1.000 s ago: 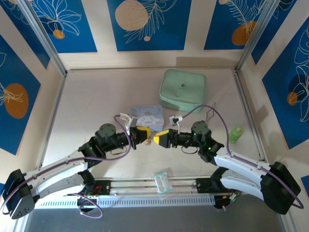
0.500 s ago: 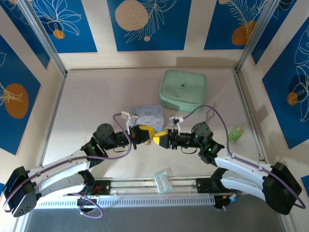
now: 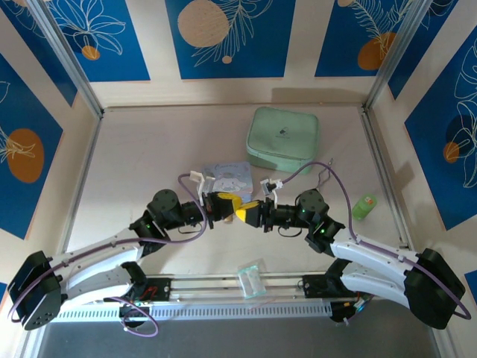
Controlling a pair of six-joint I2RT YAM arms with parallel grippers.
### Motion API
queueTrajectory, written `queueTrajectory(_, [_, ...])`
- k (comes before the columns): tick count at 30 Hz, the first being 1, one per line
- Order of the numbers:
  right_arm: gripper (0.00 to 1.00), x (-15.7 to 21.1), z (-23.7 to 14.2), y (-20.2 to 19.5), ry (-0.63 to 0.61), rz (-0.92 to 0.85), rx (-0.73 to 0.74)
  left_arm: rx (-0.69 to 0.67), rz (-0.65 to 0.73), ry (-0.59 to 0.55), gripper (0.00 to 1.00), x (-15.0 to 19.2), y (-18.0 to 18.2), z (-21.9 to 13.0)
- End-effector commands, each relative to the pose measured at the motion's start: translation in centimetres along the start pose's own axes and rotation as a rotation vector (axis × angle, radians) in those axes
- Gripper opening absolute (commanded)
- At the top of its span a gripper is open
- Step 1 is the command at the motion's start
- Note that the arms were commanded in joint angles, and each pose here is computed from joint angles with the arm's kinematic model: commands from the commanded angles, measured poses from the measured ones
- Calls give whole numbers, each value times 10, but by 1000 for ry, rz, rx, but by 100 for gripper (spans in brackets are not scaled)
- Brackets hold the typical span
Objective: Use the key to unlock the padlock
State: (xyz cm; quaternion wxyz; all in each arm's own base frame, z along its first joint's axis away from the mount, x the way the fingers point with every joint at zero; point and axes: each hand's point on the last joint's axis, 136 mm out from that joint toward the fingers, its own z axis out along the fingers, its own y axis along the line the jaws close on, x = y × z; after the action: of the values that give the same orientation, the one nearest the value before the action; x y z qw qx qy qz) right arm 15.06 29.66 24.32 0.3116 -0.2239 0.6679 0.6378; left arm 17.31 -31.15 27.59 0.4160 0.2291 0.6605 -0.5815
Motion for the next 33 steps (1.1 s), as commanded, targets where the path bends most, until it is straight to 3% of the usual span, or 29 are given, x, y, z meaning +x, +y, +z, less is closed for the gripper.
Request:
queueTrajectory(1, [6, -2, -1, 2, -10, -6, -11, 41, 13, -36, 0, -11, -10, -1])
queueTrajectory(7, [3, 0, -4, -2, -14, 11, -2, 21, 5, -34, 0, -10, -5, 0])
queueTrajectory(10, [0, 1, -5, -4, -12, 16, 8, -55, -13, -31, 0, -8, 9, 1])
queueTrajectory(11, [0, 2, -5, -6, -8, 17, 15, -92, -20, -43, 16, -9, 16, -1])
queueTrajectory(13, [0, 3, -5, -10, -7, 25, 36, -166, -45, -92, 69, -15, 28, -7])
queueTrajectory(14, [0, 4, -6, -15, -8, 37, 58, -198, -58, -124, 91, -18, 34, -11])
queueTrajectory(15, [0, 5, -7, -20, -12, 45, 79, -234, -80, -159, 100, -22, 40, -15])
queueTrajectory(19, [0, 7, -13, -40, -40, 85, 176, -377, -143, -167, 100, -19, 63, -26])
queueTrajectory(21, [0, 10, -18, -62, -41, 134, 304, -562, -191, -57, 100, 0, 89, -34])
queueTrajectory(24, [0, 14, -26, -81, -40, 163, 417, -724, -194, 120, 100, 23, 109, -40])
queueTrajectory(28, [0, 17, -34, -93, -48, 178, 493, -760, -213, 261, 94, 54, 125, -33])
queueTrajectory(33, [0, 24, -41, -103, -29, 191, 561, -793, -222, 334, 76, 83, 147, -25])
